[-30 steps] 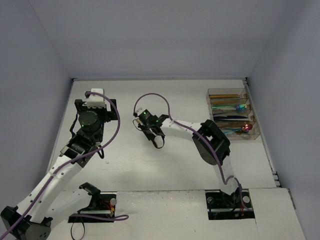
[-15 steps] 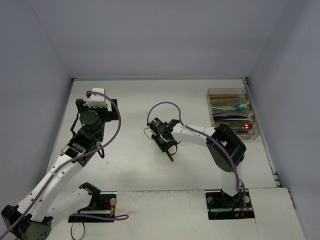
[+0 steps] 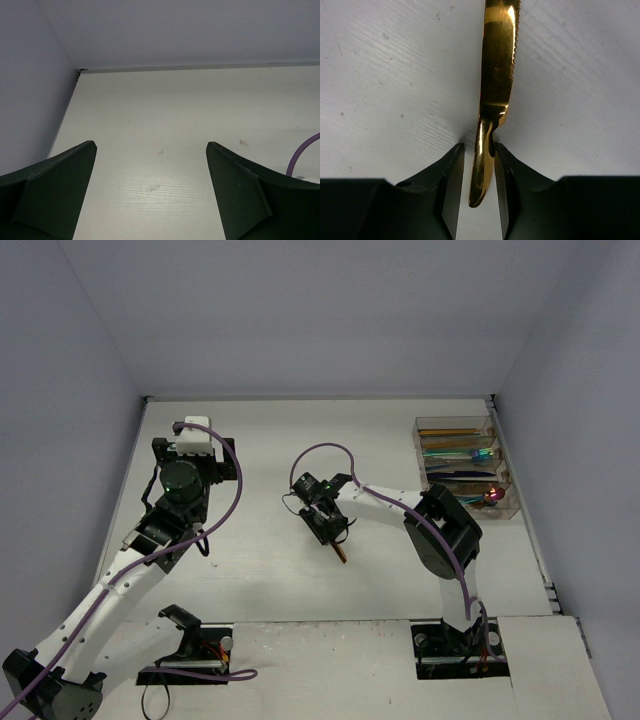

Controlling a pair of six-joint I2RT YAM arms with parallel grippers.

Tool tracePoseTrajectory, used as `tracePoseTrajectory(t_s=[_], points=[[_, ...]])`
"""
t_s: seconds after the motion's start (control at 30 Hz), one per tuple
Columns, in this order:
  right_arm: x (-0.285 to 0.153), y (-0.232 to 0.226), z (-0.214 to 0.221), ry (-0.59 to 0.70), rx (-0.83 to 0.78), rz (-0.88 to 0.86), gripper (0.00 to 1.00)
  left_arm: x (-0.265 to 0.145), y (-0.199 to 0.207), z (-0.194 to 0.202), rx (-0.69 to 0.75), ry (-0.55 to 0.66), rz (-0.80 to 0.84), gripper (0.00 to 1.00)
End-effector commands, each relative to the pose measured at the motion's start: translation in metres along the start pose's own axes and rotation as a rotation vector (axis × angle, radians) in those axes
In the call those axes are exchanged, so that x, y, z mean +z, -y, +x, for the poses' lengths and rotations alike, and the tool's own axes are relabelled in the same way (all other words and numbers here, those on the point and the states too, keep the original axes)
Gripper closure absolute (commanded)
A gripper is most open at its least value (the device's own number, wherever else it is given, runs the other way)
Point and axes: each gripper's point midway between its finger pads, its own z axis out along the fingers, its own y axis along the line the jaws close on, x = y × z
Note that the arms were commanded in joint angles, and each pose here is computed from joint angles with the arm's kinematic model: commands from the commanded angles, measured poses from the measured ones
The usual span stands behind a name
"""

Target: Sort the eating utensils into containers

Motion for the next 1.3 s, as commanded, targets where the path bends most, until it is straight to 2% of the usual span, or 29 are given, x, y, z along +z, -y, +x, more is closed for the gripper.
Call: tracePoseTrajectory(t_s=[0.0,0.33,0.67,0.77,0.9,1.1,1.27], points=[[0.015,-0.005,0.007,-0.058,-0.018,-0.007,0.72,-0.001,-0.002,-0.034,-0.071,0.087,-0.001,0.1],[0.024,0.006,-0.003,-0.046,-0.011,0.069,0.71,-0.003,-0.003,-0.036,-0.073,0.092,-0.001,0.1],[0.028,0.003,-0.005,-0.051,-0.02,0.064,0.72,-0.003,-0.003,-0.036,-0.076,0.094,0.0,0.1],[0.033,0.003,-0.002,-0.066,-0.025,0.07,0.78,-0.003,-0.003,-0.037,-0.076,0.095,0.0,0.1],[0.037,0.007,0.0,-0.071,-0.026,0.095,0.97,-0.003,-0.003,-0.037,-0.076,0.095,0.001,0.1],[0.017,0.016,-0.028,0.02,0.021,0.133,1.0,-0.003,-0.004,-0.036,-0.074,0.094,-0.002,0.1],[-0.039,0.049,-0.075,0.212,0.187,0.185,1.0,-0.004,-0.005,-0.038,-0.075,0.098,-0.008,0.1]])
